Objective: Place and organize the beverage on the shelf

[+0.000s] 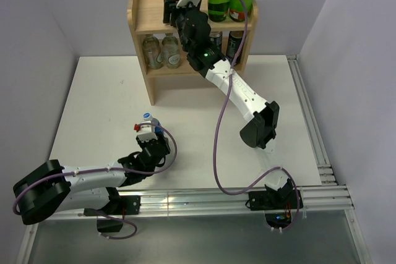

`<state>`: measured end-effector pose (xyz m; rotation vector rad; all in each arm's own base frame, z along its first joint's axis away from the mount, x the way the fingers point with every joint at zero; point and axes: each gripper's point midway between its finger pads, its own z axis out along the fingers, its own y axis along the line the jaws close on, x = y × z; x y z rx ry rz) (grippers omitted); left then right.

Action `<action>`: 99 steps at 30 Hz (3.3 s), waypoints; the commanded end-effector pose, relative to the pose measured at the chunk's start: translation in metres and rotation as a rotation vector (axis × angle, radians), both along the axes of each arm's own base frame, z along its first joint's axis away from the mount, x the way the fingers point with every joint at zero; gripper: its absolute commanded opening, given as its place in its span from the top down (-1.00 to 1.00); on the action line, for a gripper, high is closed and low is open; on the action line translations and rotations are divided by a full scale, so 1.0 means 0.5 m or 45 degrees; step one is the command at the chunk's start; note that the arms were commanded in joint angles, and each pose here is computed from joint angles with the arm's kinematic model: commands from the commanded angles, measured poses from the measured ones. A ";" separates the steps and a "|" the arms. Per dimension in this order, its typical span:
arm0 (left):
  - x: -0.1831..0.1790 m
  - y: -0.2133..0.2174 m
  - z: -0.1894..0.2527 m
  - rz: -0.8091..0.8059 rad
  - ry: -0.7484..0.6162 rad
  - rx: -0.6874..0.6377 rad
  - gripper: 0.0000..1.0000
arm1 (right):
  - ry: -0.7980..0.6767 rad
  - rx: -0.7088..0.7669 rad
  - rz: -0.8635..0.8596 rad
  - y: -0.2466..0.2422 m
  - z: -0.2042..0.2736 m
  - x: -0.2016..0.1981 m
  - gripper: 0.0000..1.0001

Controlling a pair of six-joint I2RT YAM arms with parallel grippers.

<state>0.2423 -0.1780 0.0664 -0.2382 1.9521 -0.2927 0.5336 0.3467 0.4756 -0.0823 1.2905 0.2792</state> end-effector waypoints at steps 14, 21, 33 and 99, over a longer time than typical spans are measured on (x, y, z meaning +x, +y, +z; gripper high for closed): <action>0.018 -0.011 0.081 0.031 -0.133 -0.142 0.99 | 0.054 0.027 0.024 0.073 -0.053 -0.038 -1.00; 0.017 -0.010 0.081 0.031 -0.130 -0.143 0.99 | 0.073 0.007 -0.014 0.058 -0.069 -0.040 -1.00; 0.014 -0.007 0.094 0.025 -0.142 -0.163 0.99 | 0.117 0.009 -0.099 0.008 -0.093 -0.064 -1.00; 0.285 0.041 1.104 0.119 -0.865 0.283 0.99 | 0.785 0.325 -0.048 -0.338 -0.638 -0.688 -0.91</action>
